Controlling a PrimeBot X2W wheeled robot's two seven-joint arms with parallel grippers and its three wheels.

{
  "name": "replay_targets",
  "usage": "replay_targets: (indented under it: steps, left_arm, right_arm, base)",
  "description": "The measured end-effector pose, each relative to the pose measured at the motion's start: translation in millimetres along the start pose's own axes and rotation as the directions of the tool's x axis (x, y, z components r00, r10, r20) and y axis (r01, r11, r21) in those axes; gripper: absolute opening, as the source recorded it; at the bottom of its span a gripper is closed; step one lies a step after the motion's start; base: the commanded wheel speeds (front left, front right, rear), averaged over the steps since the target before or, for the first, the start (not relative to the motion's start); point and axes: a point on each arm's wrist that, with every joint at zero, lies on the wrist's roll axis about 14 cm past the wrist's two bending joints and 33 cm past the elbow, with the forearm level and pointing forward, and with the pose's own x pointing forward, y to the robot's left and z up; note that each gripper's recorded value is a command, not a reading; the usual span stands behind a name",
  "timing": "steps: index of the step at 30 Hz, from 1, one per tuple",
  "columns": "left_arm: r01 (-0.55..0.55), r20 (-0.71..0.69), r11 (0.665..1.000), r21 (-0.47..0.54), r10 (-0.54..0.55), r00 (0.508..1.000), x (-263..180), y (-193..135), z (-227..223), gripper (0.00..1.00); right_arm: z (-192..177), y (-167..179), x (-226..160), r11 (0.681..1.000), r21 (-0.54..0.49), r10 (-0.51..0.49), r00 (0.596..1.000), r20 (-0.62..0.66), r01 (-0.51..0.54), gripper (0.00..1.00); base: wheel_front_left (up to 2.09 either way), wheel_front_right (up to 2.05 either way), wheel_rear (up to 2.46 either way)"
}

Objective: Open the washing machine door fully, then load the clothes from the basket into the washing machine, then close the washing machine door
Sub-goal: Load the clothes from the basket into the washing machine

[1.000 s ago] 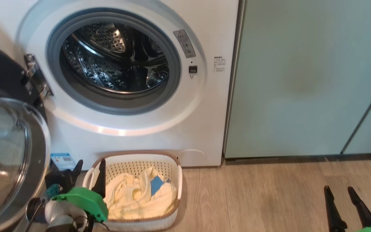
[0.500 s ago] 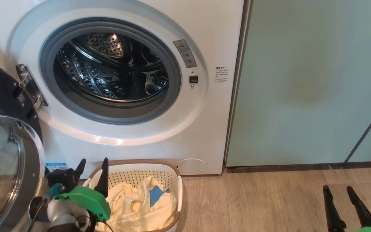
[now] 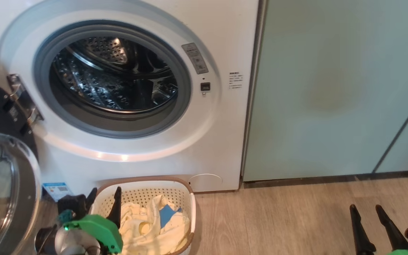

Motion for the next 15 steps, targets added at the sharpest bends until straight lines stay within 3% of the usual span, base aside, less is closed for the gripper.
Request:
replay_targets:
  steps: [8,15]
  left_arm:
    - [0.033,-0.125,0.999,-0.002,-0.033,0.992,2.1,-12.3,-38.2,1.00]
    - [0.070,-0.298,0.997,-0.009,-0.070,0.952,0.1,-25.3,-89.4,1.00]
  right_arm:
    - [-4.0,-10.2,-9.6,0.999,-0.004,-0.037,0.999,-0.015,0.037,1.00]
    - [-10.4,-19.2,-19.7,0.997,0.000,-0.081,0.996,-0.038,0.081,1.00]
  base:
    - [0.00,0.00,0.00]
    - [0.00,0.00,0.00]
